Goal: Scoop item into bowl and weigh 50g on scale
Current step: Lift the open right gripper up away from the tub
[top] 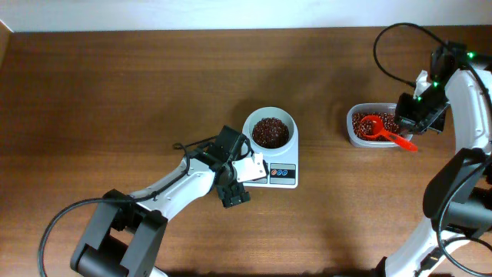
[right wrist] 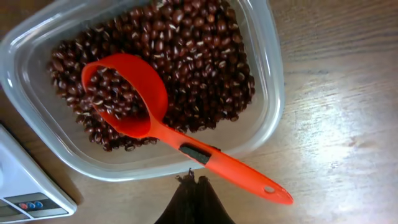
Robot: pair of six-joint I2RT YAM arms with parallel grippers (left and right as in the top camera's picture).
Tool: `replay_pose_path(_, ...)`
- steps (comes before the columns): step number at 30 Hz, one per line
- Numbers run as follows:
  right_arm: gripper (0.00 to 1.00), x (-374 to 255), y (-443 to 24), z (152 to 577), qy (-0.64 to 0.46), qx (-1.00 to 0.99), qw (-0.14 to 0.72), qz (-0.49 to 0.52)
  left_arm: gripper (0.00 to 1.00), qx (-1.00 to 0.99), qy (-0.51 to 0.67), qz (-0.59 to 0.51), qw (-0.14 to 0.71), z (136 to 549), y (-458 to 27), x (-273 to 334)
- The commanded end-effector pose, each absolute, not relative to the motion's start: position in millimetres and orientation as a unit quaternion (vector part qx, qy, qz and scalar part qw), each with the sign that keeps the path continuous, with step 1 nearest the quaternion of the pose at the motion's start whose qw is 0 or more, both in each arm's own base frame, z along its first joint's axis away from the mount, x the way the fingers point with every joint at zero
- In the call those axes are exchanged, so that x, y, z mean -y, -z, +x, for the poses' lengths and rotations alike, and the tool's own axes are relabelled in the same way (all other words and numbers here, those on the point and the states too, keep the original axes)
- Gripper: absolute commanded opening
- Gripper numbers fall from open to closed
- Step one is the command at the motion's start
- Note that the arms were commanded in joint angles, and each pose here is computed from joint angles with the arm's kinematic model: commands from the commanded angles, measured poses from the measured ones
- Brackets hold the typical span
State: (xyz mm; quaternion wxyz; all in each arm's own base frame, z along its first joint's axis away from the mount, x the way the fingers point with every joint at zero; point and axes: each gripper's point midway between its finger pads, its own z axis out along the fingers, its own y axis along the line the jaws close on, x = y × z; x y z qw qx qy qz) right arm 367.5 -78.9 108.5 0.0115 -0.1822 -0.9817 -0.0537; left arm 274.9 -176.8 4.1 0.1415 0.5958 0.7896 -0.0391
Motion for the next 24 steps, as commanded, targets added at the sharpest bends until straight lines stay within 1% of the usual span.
replay_pose_path(1, 0.1, 64.6, -110.1, 372.3, 0.099, 0.977, 0.006, -0.186, 0.99, -0.792, 0.041, 0.594, 0.134, 271.9, 0.1, 175.5)
replay_pose_path(3, 0.27, 59.2, -111.4, 376.5, 0.117, 0.976, -0.001, -0.185, 0.99, -0.792, 0.041, 0.594, 0.134, 271.9, 0.1, 175.5)
replay_pose_path(4, 0.58, 59.5, -111.4, 377.4, 0.117, 0.976, -0.002, -0.185, 0.99, -0.792, 0.041, 0.594, 0.134, 271.9, 0.1, 175.5)
replay_pose_path(5, 0.79, 59.6, -111.4, 378.3, 0.117, 0.976, -0.004, -0.185, 0.99, -0.792, 0.041, 0.594, 0.134, 271.9, 0.1, 175.5)
replay_pose_path(6, 0.95, 59.9, -111.4, 379.4, 0.117, 0.976, -0.007, -0.185, 0.99, -0.792, 0.041, 0.594, 0.134, 271.9, 0.1, 175.5)
replay_pose_path(7, 0.99, 60.2, -111.4, 380.1, 0.117, 0.976, -0.008, -0.185, 0.99, -0.792, 0.041, 0.594, 0.134, 271.9, 0.1, 175.5)
replay_pose_path(24, 0.99, 62.6, -111.3, 386.8, 0.114, 0.976, -0.023, -0.183, 0.99, -0.792, 0.041, 0.594, 0.134, 271.9, 0.1, 175.5)
